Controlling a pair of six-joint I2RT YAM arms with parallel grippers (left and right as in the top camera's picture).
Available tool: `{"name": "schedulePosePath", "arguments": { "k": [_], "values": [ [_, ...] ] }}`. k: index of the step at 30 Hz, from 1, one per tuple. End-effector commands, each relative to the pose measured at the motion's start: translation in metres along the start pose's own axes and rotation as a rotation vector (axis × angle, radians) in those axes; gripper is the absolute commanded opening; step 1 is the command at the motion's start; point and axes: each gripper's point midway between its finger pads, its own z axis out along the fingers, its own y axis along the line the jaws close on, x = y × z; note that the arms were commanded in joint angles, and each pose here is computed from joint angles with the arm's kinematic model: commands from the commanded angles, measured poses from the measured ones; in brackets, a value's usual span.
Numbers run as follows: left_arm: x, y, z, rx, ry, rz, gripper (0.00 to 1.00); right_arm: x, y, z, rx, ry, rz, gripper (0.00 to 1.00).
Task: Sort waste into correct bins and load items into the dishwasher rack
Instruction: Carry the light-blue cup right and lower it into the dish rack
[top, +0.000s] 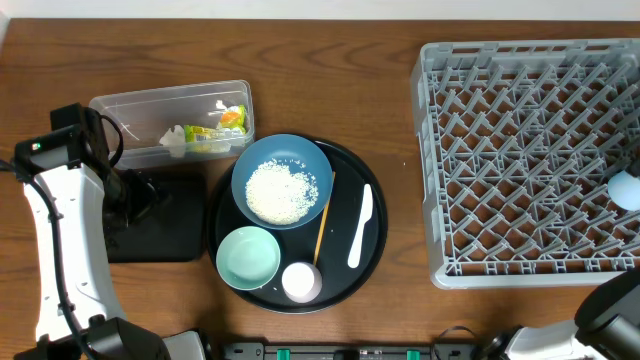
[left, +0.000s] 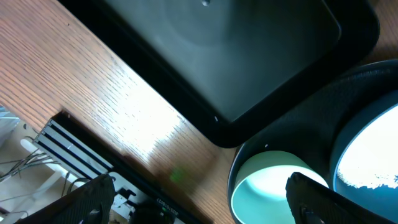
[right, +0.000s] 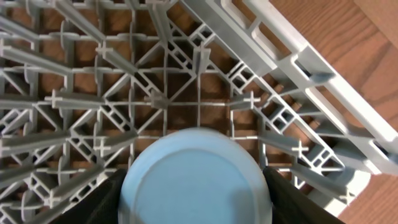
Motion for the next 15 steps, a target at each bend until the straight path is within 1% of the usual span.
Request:
{"name": "schedulePosePath", "arguments": {
  "k": [1, 3, 15],
  "values": [
    [-0.002, 0.002, -0.001, -0.011, -0.004, -0.016, 0.89, 0.016, -0.013, 0.023, 0.048, 0.079, -0.005, 0.05],
    [-0.002, 0.002, -0.001, -0.010, -0.004, -0.016, 0.89, 0.014, -0.012, 0.023, 0.048, 0.072, -0.004, 0.03],
    [-0.002, 0.002, -0.001, -0.010, -0.004, -0.016, 0.89, -0.007, -0.012, 0.017, 0.043, 0.001, 0.003, 0.03]
  ]
}}
